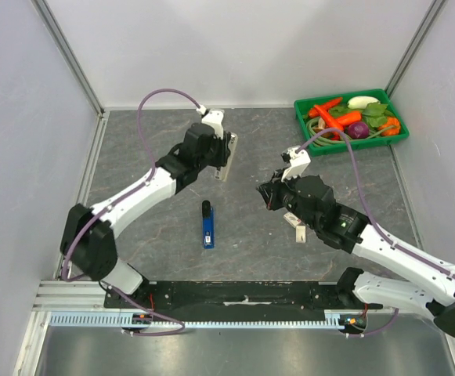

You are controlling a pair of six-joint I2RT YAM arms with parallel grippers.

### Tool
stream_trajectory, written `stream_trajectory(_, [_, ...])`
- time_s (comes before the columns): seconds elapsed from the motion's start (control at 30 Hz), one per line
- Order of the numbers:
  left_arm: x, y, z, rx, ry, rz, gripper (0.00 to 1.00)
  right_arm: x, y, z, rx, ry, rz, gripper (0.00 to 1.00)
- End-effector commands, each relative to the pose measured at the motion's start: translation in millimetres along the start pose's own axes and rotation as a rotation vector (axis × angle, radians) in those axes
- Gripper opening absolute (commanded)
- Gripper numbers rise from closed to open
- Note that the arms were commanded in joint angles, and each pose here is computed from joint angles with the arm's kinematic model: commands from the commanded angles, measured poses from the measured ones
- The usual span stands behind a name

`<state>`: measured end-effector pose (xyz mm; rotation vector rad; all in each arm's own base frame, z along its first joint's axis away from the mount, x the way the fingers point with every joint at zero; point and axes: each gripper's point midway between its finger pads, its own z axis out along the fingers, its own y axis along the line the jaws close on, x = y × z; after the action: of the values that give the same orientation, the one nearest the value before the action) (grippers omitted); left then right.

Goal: Unload the staples from the stapler

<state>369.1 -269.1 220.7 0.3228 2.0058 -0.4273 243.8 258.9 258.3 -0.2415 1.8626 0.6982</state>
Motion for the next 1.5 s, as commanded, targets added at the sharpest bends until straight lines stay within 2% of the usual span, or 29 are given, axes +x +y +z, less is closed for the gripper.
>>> stream_trajectory(0.0, [-31, 41, 30, -0.045, -0.016, -0.111, 0.02, 15, -13, -5, 0.039, 0.038, -0.040, 0.06])
stream_trajectory(0.27, [-11, 115, 72, -0.240, 0.131, -0.122, 0.02, 25, -16, -10, 0.028, 0.055, -0.046, 0.06])
stream_trajectory(0.37, [-3, 138, 79, -0.280, 0.158, -0.115, 0.09, 25, -12, -12, 0.001, 0.056, -0.044, 0.06])
stream_trajectory(0.57, [22, 183, 88, -0.309, 0.227, -0.175, 0.09, 28, -8, -17, -0.030, 0.060, -0.036, 0.07])
stream_trajectory(0.83, [57, 228, 98, -0.375, 0.354, -0.171, 0.11, 30, -4, -24, -0.066, 0.066, -0.019, 0.11])
stream_trajectory(0.93, [65, 235, 101, -0.367, 0.376, -0.162, 0.20, 34, -5, -25, -0.066, 0.074, -0.019, 0.18])
stream_trajectory(1.07, [70, 239, 101, -0.371, 0.383, -0.144, 0.35, 38, -7, -21, -0.051, 0.087, -0.022, 0.38])
stream_trajectory(1.17, [68, 242, 100, -0.382, 0.374, -0.129, 0.43, 36, -5, -18, -0.050, 0.090, -0.015, 0.51])
stream_trajectory(1.3, [50, 243, 91, -0.400, 0.338, -0.102, 0.50, 36, -5, -17, -0.046, 0.094, -0.011, 0.59])
stream_trajectory(1.37, [38, 243, 85, -0.406, 0.312, -0.086, 0.60, 37, -6, -16, -0.041, 0.096, -0.011, 0.62])
stream_trajectory(1.47, [20, 241, 72, -0.416, 0.276, -0.073, 0.63, 38, -7, -13, -0.031, 0.104, -0.017, 0.67])
